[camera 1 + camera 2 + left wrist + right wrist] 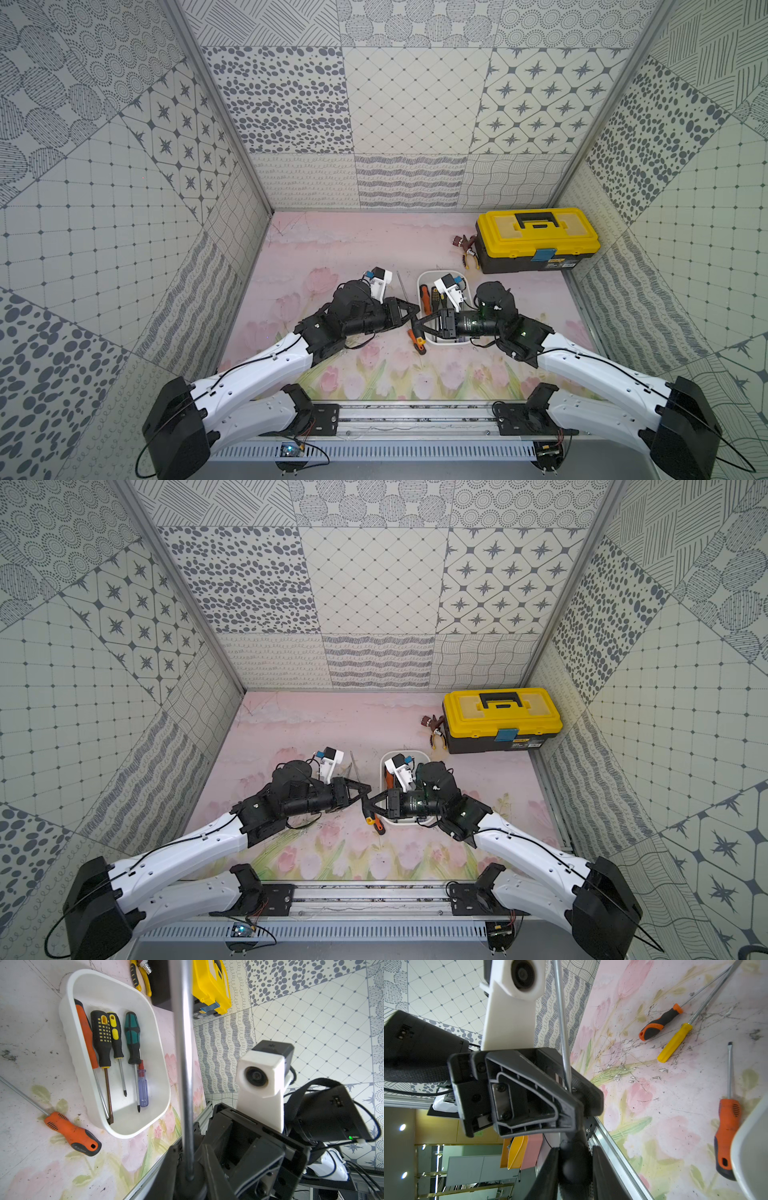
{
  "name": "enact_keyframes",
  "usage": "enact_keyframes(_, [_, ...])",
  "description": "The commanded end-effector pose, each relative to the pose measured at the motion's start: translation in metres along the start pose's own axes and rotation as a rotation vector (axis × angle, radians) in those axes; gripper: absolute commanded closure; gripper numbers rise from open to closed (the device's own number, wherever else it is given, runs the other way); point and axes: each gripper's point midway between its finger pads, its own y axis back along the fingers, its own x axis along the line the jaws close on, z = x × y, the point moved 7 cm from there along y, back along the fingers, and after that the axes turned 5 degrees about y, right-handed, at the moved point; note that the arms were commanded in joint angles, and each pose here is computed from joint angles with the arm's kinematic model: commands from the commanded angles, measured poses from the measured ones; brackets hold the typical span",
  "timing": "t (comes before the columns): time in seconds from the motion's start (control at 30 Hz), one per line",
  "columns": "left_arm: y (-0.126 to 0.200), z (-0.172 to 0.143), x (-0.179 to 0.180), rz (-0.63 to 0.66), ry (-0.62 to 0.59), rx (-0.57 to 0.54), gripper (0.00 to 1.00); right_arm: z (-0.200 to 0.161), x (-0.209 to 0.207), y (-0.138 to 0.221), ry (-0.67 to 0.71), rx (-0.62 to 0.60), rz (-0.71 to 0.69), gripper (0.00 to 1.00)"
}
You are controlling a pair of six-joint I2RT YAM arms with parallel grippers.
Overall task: Put the screwdriver on the desktop into the storage box
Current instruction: Pick up the screwdriver from the center of the board.
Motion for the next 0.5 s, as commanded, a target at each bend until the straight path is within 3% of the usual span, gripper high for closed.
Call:
enact_keyframes(0.0, [0.001, 0.007, 0.004, 0.049, -0.036, -0.057, 0.51, 0.003, 0.005, 0.005, 0.046, -0.035, -0.011, 0.98])
enact_keyframes(0.03, [0.003, 0.009, 0.008, 0.098, -0.037, -0.075, 0.39, 0.003, 0.002, 0.006, 0.044, -0.038, -0.042, 1.00])
enact_keyframes(0.07, [0.005, 0.010, 0.015, 0.157, -0.037, -0.091, 0.33, 0.004, 0.000, 0.007, 0.039, -0.040, -0.077, 1.00])
enact_keyframes(0.17, [0.014, 0.014, 0.034, 0.362, -0.029, -0.138, 0.27, 0.005, -0.008, 0.008, 0.025, -0.055, -0.146, 1.00])
enact_keyframes(0.33, [0.029, 0.016, 0.058, 0.606, -0.039, -0.188, 0.26, 0.011, -0.027, 0.011, 0.002, -0.075, -0.317, 1.00])
enact_keyframes(0.47, [0.041, 0.016, 0.070, 0.720, -0.046, -0.232, 0.27, 0.019, -0.052, 0.020, -0.030, -0.071, -0.567, 1.00])
